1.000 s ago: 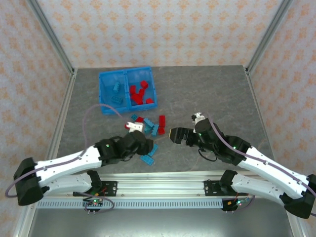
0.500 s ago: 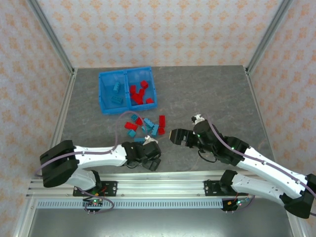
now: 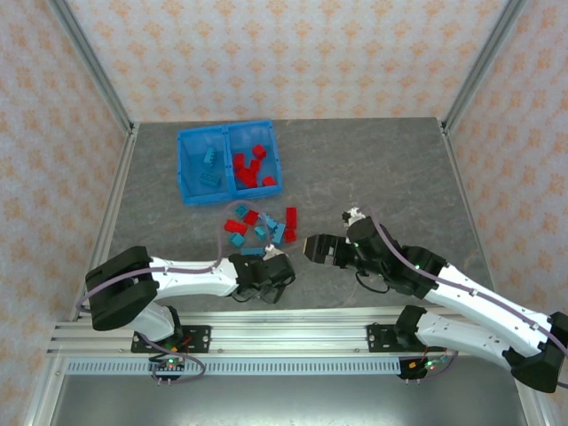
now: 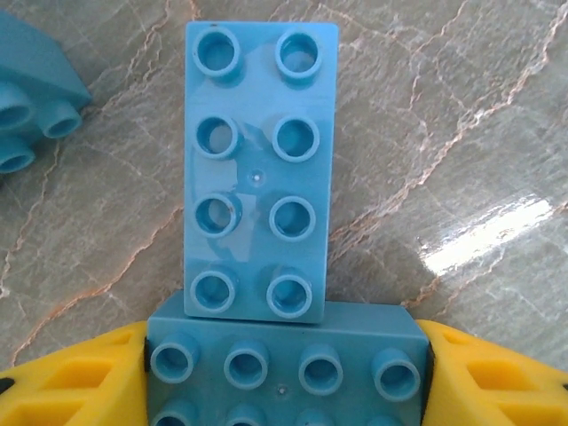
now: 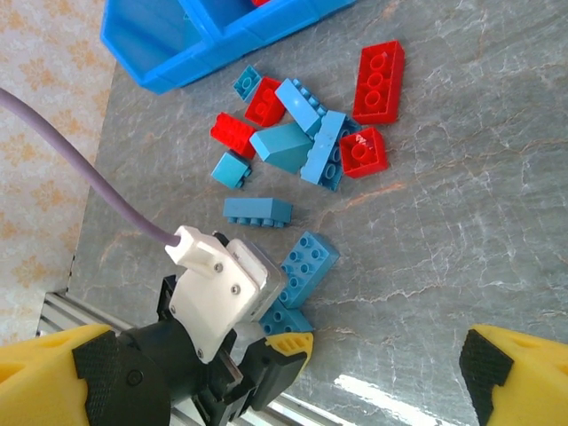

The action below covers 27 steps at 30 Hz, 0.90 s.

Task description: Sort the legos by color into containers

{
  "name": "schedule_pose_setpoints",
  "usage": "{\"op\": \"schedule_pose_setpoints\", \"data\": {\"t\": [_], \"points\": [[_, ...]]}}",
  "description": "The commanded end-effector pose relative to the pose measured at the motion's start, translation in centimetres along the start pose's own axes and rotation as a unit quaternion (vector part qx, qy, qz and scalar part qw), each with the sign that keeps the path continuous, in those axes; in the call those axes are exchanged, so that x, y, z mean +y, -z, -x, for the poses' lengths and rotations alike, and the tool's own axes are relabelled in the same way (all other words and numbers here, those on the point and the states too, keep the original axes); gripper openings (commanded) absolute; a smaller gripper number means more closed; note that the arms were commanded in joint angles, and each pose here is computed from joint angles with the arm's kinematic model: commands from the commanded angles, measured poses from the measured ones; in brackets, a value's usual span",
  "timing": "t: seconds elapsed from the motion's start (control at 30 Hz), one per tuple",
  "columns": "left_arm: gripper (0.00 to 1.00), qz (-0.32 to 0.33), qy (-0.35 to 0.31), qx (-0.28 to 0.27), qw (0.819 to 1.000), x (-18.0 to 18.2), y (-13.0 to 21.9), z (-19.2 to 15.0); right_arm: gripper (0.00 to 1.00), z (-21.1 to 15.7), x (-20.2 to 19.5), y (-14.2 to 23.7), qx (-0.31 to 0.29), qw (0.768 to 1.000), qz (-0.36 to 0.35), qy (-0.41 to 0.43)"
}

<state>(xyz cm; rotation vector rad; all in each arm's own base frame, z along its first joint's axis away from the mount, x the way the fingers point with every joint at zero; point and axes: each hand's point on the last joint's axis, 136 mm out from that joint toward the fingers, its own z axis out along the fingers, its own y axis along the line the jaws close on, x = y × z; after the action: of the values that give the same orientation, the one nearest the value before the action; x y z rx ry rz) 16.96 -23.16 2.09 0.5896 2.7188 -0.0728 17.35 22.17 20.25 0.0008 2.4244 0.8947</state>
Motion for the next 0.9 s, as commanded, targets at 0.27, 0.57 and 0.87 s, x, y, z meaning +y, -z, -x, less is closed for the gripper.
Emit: {"op": "schedule_pose_setpoints", "data": {"t": [0.27, 0.57, 0.87], "points": [[0.45, 0.026, 0.133, -0.198, 0.971, 9.4, 11.9, 10.9, 1.00, 0.1, 0.6, -0.1, 0.000, 1.000, 0.010, 0.015], [0.43, 0.134, 0.282, -0.242, 0.919, 23.8, 13.3, 18.5, 1.00, 0.0, 0.3, -0.3, 0.006, 1.000, -0.002, 0.020], [0.42, 0.177, 0.395, -0.210, 0.877, 33.3, 8.4, 22.6, 0.99, 0.3, -0.2, 0.0, 0.003, 0.999, -0.022, 0.036]]}}
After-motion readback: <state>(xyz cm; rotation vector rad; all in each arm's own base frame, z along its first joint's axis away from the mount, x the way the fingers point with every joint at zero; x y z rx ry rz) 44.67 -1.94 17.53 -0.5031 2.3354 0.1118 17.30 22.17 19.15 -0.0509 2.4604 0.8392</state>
